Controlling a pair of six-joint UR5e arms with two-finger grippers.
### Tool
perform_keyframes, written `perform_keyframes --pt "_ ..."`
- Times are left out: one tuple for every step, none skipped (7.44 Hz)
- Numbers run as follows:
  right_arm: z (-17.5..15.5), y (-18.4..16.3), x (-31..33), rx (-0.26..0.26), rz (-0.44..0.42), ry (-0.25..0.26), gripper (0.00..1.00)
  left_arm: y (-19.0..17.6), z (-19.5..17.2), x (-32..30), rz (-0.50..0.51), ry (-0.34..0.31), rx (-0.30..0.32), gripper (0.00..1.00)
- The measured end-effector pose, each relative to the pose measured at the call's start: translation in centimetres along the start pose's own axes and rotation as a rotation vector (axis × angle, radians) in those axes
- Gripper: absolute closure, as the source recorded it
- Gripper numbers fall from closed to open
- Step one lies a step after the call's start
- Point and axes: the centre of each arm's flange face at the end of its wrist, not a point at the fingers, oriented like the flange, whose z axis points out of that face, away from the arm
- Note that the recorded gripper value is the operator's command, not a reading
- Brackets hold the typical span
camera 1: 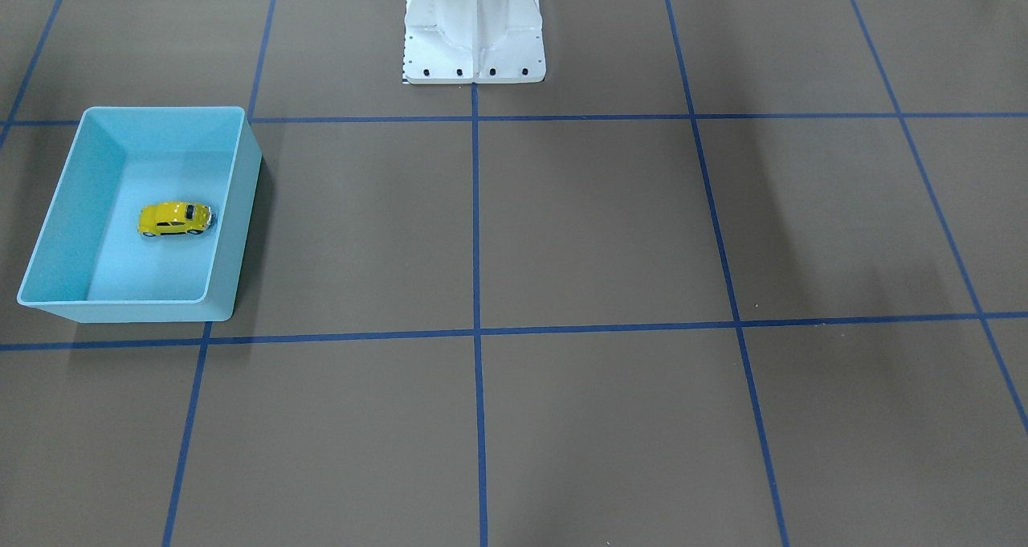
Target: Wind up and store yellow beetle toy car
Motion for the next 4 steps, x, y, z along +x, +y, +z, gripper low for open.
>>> perform_keyframes --pt "0.02 0.00 0.02 0.000 0.000 0.000 0.00 -0.02 -0.02 0.04 0.000 0.001 0.001 0.00" --pt "0.04 0.00 0.03 -0.001 0.001 0.000 0.00 -0.04 -0.03 0.07 0.001 0.001 0.001 0.00" --pt "0.05 0.00 0.05 -0.001 0.001 0.001 0.00 -0.04 -0.03 0.07 0.001 0.001 0.002 0.00" --pt "0.03 -0.02 0.03 0.000 0.000 0.000 0.00 -0.12 -0.04 0.12 0.003 0.002 0.003 0.00"
